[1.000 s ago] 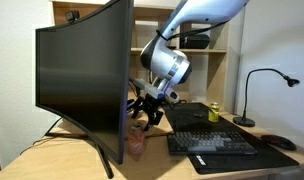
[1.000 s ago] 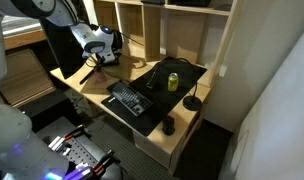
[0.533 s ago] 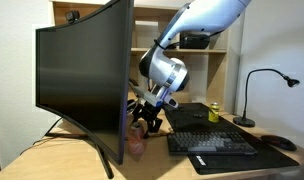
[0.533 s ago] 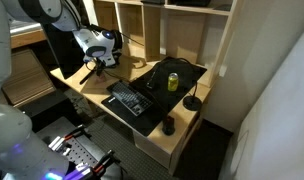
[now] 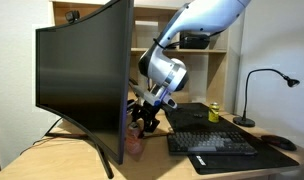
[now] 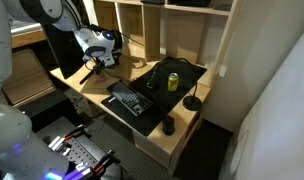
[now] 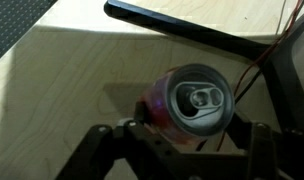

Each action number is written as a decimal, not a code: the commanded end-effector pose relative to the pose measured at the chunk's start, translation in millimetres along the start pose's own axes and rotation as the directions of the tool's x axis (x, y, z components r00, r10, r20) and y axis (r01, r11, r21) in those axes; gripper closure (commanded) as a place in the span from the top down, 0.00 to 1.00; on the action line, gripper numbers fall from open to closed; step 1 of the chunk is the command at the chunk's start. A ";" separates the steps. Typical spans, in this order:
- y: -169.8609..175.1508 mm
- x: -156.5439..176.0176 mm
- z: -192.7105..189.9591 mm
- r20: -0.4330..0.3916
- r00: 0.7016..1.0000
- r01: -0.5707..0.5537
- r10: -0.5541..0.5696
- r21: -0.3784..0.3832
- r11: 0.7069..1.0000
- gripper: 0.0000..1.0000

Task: Put the orange can next to the yellow can.

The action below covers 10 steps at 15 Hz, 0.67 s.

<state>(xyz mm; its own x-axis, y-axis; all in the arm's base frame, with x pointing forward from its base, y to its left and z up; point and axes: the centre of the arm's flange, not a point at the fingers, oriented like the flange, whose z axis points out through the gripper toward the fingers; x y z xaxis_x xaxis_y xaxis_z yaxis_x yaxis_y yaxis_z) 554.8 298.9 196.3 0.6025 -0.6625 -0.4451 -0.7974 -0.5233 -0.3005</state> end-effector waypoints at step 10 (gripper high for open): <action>1.8 19.0 -41.8 0.100 0.988 -0.128 0.119 0.092 0.987 0.42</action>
<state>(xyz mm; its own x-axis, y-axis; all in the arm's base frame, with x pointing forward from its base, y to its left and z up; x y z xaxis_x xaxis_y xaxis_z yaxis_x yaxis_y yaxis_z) 558.9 295.3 201.0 0.5224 -0.6758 -0.5200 -0.8523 -0.4311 -0.2961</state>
